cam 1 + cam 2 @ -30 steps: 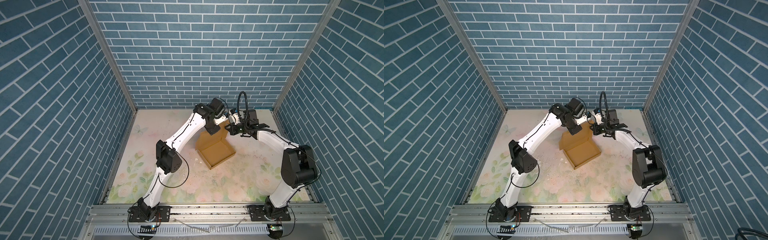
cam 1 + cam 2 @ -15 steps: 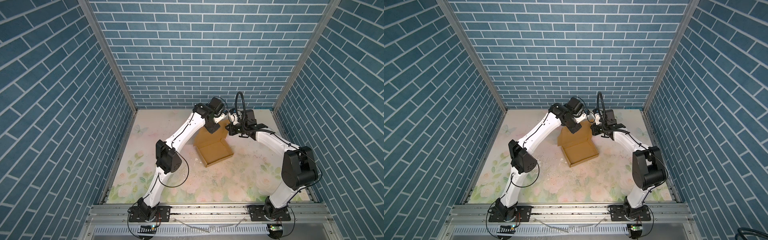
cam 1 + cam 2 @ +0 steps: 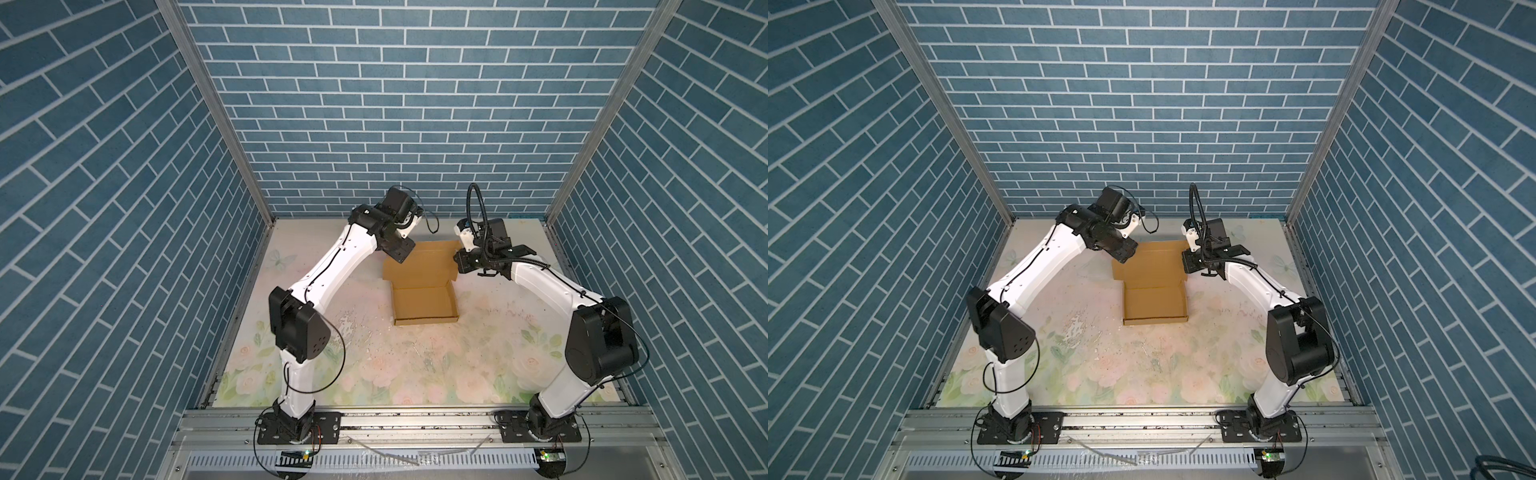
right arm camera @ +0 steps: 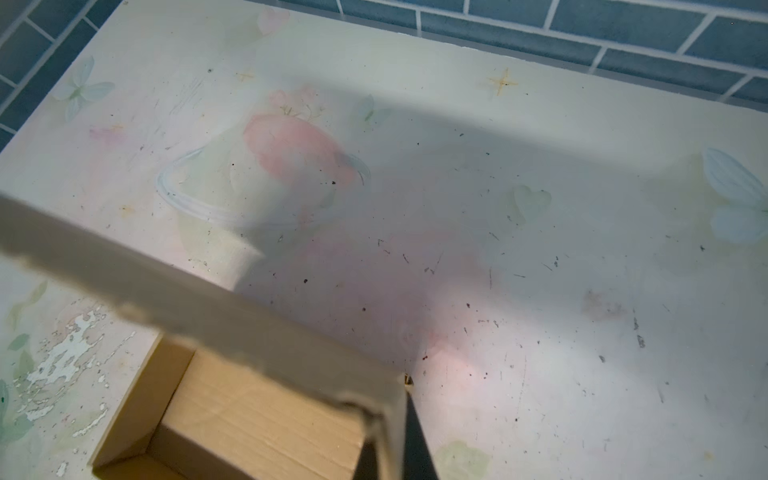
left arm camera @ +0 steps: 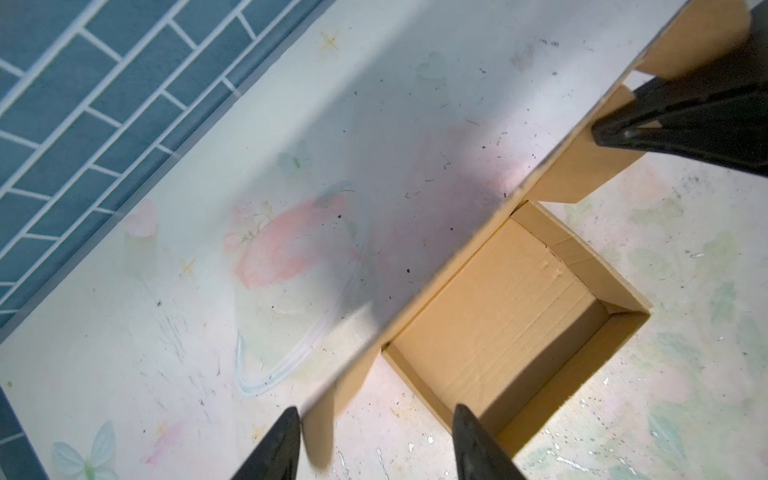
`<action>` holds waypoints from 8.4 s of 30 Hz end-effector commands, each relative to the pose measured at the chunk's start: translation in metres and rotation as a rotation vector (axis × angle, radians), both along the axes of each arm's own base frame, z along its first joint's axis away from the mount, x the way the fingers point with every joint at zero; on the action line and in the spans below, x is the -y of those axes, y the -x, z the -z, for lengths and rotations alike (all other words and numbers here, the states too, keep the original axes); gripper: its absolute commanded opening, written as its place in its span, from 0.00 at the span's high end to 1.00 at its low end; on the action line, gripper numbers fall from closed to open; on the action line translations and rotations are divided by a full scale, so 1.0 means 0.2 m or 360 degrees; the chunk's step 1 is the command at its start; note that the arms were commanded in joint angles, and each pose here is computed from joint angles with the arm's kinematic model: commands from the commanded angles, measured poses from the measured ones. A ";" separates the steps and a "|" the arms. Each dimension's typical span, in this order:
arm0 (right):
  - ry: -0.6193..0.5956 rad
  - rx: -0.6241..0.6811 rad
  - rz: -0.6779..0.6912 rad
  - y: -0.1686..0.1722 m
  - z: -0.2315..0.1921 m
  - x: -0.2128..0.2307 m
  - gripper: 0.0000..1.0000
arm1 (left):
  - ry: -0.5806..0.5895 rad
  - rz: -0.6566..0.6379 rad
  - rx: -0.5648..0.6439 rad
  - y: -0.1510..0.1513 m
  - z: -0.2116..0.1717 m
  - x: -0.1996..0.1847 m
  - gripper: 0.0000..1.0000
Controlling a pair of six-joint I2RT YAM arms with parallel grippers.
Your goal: Fold the paper box
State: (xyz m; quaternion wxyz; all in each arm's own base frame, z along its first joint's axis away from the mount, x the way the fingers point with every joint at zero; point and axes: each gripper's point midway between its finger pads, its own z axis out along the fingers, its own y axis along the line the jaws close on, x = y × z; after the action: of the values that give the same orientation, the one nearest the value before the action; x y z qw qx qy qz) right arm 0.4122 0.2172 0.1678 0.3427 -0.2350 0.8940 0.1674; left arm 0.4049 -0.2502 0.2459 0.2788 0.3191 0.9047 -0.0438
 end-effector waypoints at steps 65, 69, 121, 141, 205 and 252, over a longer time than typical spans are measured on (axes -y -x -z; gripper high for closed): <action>0.0119 0.0072 -0.0134 0.08 -0.15 -0.08 1.00 | 0.0463 -0.0135 0.0088 -0.32 0.37 -0.09 0.66; 0.0118 0.0067 -0.0105 0.07 -0.15 -0.07 1.00 | 0.0482 -0.0143 0.0085 -0.30 0.36 -0.10 0.73; 0.0186 -0.0261 0.0454 0.09 0.00 -0.12 0.96 | 0.0603 -0.0431 0.0078 -0.13 0.35 -0.07 0.95; 0.0139 -0.0172 0.0633 0.25 0.04 -0.14 1.00 | 0.0659 -0.0597 0.0081 0.02 0.42 -0.06 0.95; 0.0109 -0.0063 0.0758 0.67 0.42 -0.11 0.98 | 0.0606 -0.0797 0.0301 0.46 0.73 -0.24 0.93; -0.0138 0.0190 0.0405 1.11 -0.14 -0.02 0.71 | 0.0464 -0.0792 0.0384 0.60 0.86 -0.30 0.91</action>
State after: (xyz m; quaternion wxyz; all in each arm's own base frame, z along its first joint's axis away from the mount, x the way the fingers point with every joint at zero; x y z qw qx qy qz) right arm 0.1830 0.2193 0.1622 0.3995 -0.0996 0.8970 0.1609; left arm 0.2873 -0.1913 0.0769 0.4263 0.0494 0.9007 -0.0682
